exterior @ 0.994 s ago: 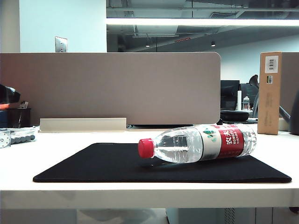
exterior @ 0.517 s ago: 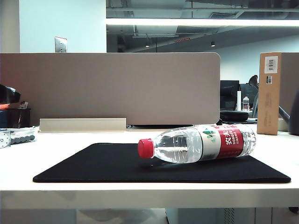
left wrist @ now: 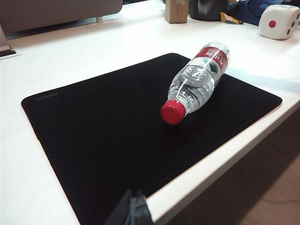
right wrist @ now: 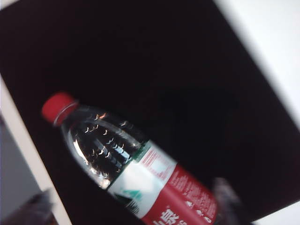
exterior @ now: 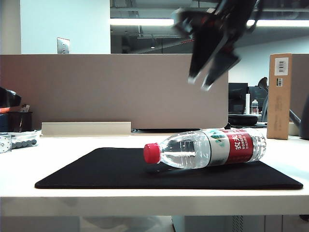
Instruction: Stand the plastic bottle up on the black mouse pad.
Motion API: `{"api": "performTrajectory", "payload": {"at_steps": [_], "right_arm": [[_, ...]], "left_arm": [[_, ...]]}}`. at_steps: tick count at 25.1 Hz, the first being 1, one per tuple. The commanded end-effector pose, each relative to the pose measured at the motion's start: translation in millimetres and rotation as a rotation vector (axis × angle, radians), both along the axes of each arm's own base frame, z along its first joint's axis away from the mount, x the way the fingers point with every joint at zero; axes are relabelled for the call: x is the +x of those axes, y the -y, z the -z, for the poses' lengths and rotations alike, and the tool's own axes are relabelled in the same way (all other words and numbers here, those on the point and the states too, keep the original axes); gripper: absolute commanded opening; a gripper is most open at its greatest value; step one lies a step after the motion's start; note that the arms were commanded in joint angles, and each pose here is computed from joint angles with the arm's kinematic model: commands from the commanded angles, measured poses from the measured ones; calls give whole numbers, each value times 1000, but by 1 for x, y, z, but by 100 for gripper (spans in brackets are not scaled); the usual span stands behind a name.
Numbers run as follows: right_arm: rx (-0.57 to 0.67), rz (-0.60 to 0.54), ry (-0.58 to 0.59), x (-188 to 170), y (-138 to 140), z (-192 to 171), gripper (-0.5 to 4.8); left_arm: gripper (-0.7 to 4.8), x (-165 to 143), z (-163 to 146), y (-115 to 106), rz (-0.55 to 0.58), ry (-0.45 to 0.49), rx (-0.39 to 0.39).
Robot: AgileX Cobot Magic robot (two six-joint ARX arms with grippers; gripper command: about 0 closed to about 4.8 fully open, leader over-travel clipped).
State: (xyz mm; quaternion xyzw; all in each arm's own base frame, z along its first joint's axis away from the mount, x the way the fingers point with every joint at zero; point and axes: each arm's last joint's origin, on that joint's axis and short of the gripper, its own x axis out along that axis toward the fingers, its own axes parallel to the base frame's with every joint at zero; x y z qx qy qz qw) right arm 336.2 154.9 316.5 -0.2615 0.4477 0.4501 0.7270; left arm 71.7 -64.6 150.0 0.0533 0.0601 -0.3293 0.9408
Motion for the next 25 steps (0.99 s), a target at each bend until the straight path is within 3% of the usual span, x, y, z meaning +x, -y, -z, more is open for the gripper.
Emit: {"api": "performTrajectory", "payload": {"at_steps": [1,4,9,25], "right_arm": [[-145,-117,21,-5,-24,13,479],[-234,-222,16,-13,-47,28,479],[-257,-340,32,-23,-76,40,479],[-427,-327,-85,-9,-93,103,479]], "left_arm": [[-4,0,-2,0,0,8,-12],[-4,0,-2,0,4,7,-12],[-4,0,-2,0,0,7,-11],[-4,0,-2,0,0,8,-12]]}}
